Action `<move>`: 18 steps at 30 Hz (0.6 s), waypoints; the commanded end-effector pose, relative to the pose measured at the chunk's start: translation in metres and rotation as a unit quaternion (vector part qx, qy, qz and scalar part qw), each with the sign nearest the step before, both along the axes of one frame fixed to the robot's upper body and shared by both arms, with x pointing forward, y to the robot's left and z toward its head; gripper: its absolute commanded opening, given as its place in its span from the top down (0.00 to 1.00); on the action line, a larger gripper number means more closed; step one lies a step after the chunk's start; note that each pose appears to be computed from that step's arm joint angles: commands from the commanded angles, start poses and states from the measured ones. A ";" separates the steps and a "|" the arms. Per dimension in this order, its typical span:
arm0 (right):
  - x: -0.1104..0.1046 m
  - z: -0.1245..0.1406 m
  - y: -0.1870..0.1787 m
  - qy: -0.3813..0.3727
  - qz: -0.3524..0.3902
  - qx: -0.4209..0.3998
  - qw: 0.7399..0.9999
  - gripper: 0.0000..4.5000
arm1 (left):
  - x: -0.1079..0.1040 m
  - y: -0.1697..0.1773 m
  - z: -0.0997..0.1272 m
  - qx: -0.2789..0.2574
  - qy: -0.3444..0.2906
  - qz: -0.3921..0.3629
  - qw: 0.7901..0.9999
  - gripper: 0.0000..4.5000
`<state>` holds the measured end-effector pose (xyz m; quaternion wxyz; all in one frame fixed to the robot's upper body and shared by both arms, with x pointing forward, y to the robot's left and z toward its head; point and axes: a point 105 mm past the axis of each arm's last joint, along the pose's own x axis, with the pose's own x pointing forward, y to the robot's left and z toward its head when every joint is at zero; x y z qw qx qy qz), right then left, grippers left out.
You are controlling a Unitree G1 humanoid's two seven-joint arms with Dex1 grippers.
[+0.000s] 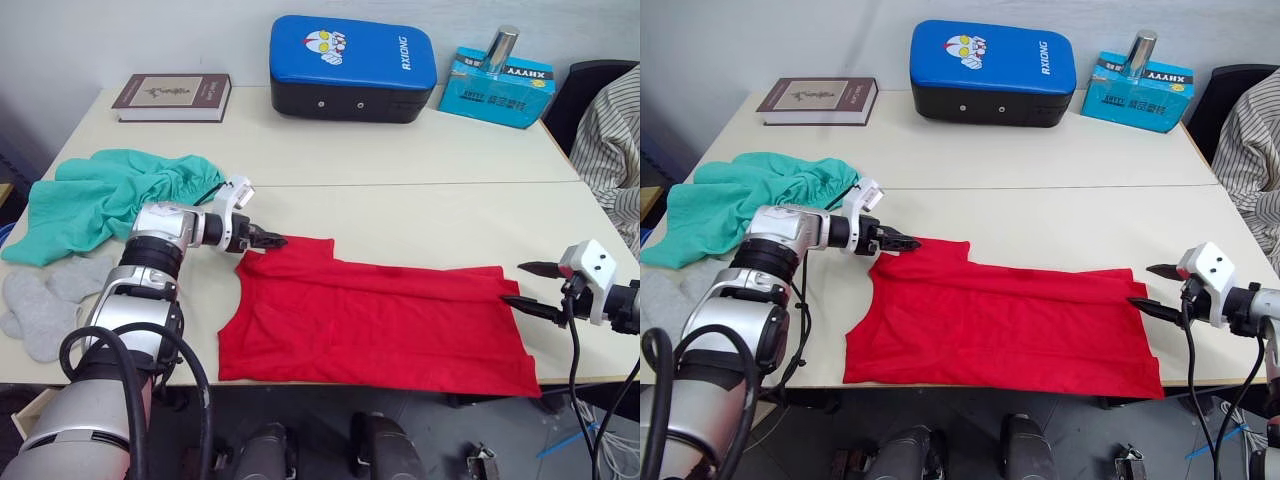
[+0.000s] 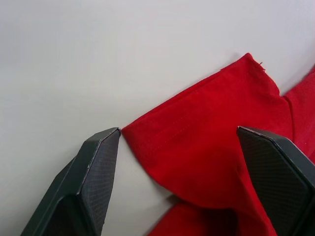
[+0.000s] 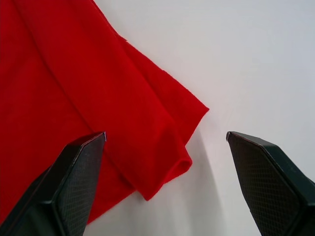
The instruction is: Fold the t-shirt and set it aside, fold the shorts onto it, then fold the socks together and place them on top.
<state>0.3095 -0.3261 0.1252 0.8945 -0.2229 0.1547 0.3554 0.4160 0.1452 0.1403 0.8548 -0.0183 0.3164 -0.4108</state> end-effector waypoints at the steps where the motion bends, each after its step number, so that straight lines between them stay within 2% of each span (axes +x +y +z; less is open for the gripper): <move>1: 0.004 0.007 -0.002 -0.013 0.005 -0.012 1.000 0.11 | -0.003 -0.013 -0.015 -0.003 0.029 -0.006 1.000 0.16; 5: 0.006 0.007 -0.004 -0.010 0.005 -0.013 1.000 0.10 | -0.001 -0.022 -0.021 0.009 0.014 -0.017 1.000 0.37; 8: 0.003 0.003 -0.009 0.013 0.002 -0.018 1.000 0.25 | 0.002 -0.027 -0.023 0.000 -0.004 -0.016 1.000 0.60; 13: 0.001 0.002 -0.018 0.027 -0.014 -0.019 0.999 0.61 | 0.003 -0.029 -0.019 -0.023 -0.026 -0.021 0.999 0.93; 14: 0.002 0.002 -0.019 0.028 -0.018 -0.019 0.999 0.61 | 0.004 -0.027 -0.018 -0.023 -0.031 -0.017 0.999 0.99; 18: 0.003 0.002 -0.020 0.029 -0.024 -0.014 0.999 0.61 | 0.006 -0.025 -0.015 -0.034 -0.044 -0.012 0.998 0.99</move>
